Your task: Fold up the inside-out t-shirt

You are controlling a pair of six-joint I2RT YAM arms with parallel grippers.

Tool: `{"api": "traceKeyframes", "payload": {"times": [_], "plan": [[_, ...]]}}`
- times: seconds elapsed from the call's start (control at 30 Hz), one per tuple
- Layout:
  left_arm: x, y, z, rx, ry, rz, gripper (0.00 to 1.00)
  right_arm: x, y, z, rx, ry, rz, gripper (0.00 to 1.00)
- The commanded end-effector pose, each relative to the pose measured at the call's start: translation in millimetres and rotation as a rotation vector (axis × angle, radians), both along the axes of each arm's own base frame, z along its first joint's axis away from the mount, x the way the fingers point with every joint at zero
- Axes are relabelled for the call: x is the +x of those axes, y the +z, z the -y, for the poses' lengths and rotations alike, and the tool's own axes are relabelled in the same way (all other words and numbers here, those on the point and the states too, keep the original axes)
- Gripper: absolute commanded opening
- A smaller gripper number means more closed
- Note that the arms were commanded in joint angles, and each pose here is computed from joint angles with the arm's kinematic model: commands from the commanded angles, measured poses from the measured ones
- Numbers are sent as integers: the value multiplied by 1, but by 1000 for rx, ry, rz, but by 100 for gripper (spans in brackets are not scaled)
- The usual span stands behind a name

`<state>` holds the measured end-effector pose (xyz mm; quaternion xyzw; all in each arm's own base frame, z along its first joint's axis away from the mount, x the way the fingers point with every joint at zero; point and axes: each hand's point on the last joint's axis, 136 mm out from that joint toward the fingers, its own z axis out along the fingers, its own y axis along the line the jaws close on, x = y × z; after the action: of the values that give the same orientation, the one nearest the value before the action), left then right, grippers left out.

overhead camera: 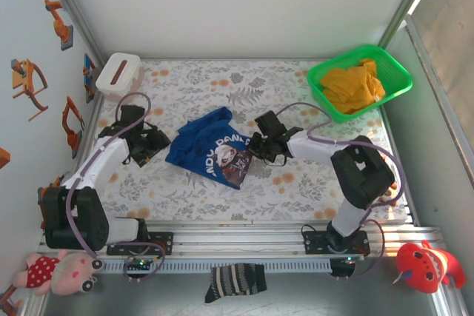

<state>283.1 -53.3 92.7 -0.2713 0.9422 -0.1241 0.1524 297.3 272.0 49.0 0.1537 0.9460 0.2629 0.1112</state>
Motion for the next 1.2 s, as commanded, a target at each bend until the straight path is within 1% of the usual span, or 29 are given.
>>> {"api": "traceKeyframes", "payload": {"times": [0.0,0.1,0.13,0.2,0.23,0.3,0.37,0.47,0.57,0.67,0.7,0.83,0.9,0.93,0.97,1.0,1.03,1.07,1.1,1.13,1.17], "plan": [[-5,20,18,-64,-31,44,76,-17,5,12,-84,-30,11,0],[-14,24,34,-60,-69,58,78,-25,6,14,-105,-30,5,0],[-18,23,38,-50,-81,54,78,-27,8,19,-130,-28,0,8],[-23,21,42,-29,-106,52,79,-25,19,31,-198,-21,32,41],[-26,17,43,-20,-115,43,79,-22,27,36,-225,-8,58,50],[-29,11,47,-6,-138,29,80,-15,47,36,-248,31,106,56],[-31,7,50,26,-177,21,80,-5,63,26,-241,102,150,57],[-29,2,56,118,-266,20,81,15,80,1,-198,202,192,58],[-29,-5,61,187,-331,-1,81,38,85,-26,-146,259,196,60],[-26,-14,63,246,-364,-19,82,57,81,-44,-118,273,182,61],[-25,-16,63,263,-367,-21,83,62,73,-49,-117,276,166,61],[-20,-28,65,297,-375,-37,83,76,55,-58,-114,252,130,61],[-16,-34,67,309,-377,-41,83,81,49,-65,-94,251,117,58],[-15,-36,67,312,-377,-42,80,84,48,-68,-80,249,112,53],[-11,-36,69,312,-378,-34,72,87,47,-72,-57,246,109,40],[-8,-36,69,315,-380,-26,60,91,49,-78,-26,245,113,22],[-5,-34,70,318,-378,-17,43,95,53,-82,-2,244,118,4],[-1,-31,70,320,-374,-6,26,99,58,-87,24,244,129,0],[3,-27,70,321,-374,6,14,105,63,-93,53,242,142,0],[6,-23,69,322,-371,16,5,110,67,-98,78,241,151,0],[10,-19,67,324,-362,19,0,116,73,-105,114,242,160,0]]}}
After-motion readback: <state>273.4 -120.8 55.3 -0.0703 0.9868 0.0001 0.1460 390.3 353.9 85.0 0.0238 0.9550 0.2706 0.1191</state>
